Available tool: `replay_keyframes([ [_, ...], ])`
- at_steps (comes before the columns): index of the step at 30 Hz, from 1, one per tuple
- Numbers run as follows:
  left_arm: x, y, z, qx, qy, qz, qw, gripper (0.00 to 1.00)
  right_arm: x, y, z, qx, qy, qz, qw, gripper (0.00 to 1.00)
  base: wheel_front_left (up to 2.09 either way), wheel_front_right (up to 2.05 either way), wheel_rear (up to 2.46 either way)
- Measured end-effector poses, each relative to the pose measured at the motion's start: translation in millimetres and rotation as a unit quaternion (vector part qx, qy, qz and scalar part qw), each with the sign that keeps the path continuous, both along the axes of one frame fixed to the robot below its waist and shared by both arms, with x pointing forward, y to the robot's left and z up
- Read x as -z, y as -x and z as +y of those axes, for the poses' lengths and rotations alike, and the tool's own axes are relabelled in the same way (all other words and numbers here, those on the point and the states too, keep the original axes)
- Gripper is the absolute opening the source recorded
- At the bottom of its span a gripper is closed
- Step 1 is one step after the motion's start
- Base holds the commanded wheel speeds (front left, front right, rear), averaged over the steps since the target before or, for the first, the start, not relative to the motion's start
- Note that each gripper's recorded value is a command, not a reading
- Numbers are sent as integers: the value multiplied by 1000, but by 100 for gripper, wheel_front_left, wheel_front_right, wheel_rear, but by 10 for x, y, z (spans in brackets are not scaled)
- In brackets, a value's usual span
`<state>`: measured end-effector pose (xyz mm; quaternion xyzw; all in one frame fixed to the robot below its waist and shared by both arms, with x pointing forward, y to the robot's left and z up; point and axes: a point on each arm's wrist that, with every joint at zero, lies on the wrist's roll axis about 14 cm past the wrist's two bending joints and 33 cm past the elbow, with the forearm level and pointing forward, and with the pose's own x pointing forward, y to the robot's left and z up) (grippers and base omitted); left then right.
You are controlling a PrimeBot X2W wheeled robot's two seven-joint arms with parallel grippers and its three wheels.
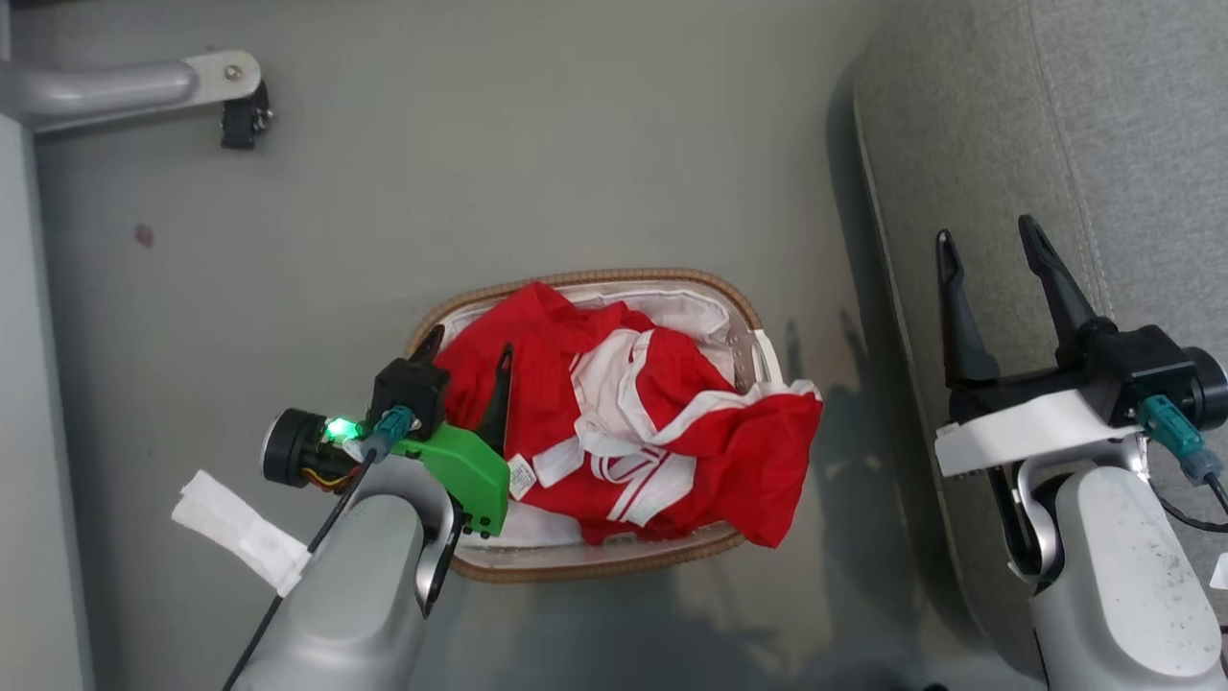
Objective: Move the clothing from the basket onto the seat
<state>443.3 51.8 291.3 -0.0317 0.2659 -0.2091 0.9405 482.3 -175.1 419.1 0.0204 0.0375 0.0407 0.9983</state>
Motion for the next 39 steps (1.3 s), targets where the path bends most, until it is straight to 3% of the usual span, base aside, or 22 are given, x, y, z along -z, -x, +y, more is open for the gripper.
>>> replay_keyframes([
  [14,1198,275,-219,93,-90,151,980,100,675,-118,-152,18,-8,64,998,100,0,0,0],
  [28,1793,405,-205,90,-151,231,957,100,996,-145,-246,25,-6,94,995,100,0,0,0],
  [29,1807,418,-212,89,-149,236,956,93,1000,-143,-247,25,-6,94,995,100,0,0,0],
  [30,1821,432,-219,88,-147,240,955,49,1008,-139,-251,25,-5,95,995,100,0,0,0],
  [31,1831,445,-226,89,-147,244,955,27,1012,-135,-251,25,-5,96,995,100,0,0,0],
  [32,1833,449,-235,89,-145,245,954,0,1013,-134,-250,25,-5,96,995,100,0,0,0],
  [39,1754,415,-274,84,-128,239,959,0,986,-125,-229,23,-9,96,995,100,0,0,0],
])
